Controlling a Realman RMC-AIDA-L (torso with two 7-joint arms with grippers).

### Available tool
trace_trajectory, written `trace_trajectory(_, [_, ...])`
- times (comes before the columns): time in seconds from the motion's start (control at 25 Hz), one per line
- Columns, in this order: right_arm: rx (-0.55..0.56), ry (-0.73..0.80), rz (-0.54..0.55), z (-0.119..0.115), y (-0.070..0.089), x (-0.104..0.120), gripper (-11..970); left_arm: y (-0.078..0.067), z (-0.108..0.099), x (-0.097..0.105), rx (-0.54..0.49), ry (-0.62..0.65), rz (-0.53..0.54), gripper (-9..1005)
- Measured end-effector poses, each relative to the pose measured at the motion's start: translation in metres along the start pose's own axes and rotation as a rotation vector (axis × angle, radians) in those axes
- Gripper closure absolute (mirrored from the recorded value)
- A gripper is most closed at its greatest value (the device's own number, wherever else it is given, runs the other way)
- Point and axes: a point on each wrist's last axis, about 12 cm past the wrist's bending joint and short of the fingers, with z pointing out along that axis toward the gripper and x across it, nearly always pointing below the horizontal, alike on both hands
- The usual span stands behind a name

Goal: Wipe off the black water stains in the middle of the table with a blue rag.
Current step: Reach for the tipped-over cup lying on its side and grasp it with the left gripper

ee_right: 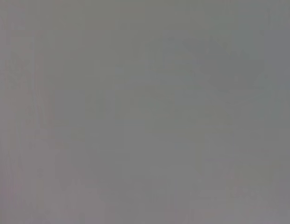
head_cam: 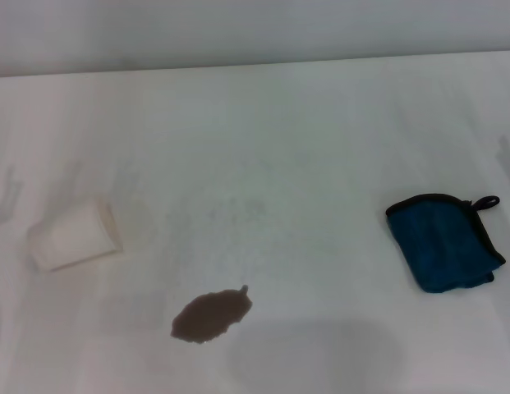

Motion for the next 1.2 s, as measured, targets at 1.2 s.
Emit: trace_trajectory(1.2, [0.019, 0.049, 0.041, 0.009, 0.000, 0.005, 105, 0.091, 0.104, -0.060, 0.620, 0.575, -0.292, 120])
